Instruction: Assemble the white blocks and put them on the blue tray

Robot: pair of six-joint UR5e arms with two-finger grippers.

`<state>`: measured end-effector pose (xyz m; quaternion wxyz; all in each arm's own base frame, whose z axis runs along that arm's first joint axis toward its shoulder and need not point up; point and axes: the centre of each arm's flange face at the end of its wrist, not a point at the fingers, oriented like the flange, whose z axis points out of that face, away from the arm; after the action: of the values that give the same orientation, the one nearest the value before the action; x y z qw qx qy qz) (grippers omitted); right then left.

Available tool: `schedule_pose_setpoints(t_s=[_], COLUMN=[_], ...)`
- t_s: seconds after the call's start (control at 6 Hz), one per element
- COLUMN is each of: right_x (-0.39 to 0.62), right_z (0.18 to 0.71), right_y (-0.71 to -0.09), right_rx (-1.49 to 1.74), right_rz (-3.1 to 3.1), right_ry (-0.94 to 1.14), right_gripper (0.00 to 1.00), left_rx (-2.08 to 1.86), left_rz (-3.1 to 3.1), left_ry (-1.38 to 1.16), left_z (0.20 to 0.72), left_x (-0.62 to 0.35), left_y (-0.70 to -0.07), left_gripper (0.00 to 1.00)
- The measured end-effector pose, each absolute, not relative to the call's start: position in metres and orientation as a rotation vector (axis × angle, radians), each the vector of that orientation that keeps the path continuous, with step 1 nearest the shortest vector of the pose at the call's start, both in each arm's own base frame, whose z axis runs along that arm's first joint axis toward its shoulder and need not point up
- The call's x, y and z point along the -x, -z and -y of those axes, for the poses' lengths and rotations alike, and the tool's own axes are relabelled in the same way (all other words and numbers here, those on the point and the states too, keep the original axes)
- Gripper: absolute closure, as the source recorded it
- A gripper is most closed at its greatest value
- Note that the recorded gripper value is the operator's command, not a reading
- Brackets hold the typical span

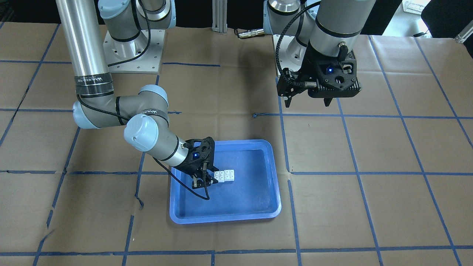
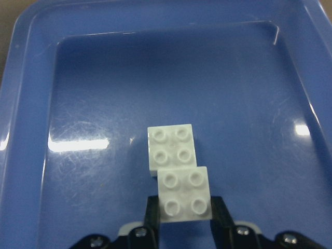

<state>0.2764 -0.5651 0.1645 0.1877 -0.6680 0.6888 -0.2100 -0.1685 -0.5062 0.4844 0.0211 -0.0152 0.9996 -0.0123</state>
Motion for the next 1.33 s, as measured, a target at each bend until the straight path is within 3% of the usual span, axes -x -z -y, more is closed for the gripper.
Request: schedule_pose_setpoints(t_s=[1.33], right_x=[-0.2765], right_z=[0.5579], right_y=[-0.1604], right_rx=[1.873], right_rz=[-1.931], right_ry=[0.591], right_gripper=[0.64], left_rx=[0.076], left_rz=[-3.094], left_ry=[0.029], left_z=[0.5022], left_x=[0.1553], left_y=[-0.4806], left_gripper=[0.01])
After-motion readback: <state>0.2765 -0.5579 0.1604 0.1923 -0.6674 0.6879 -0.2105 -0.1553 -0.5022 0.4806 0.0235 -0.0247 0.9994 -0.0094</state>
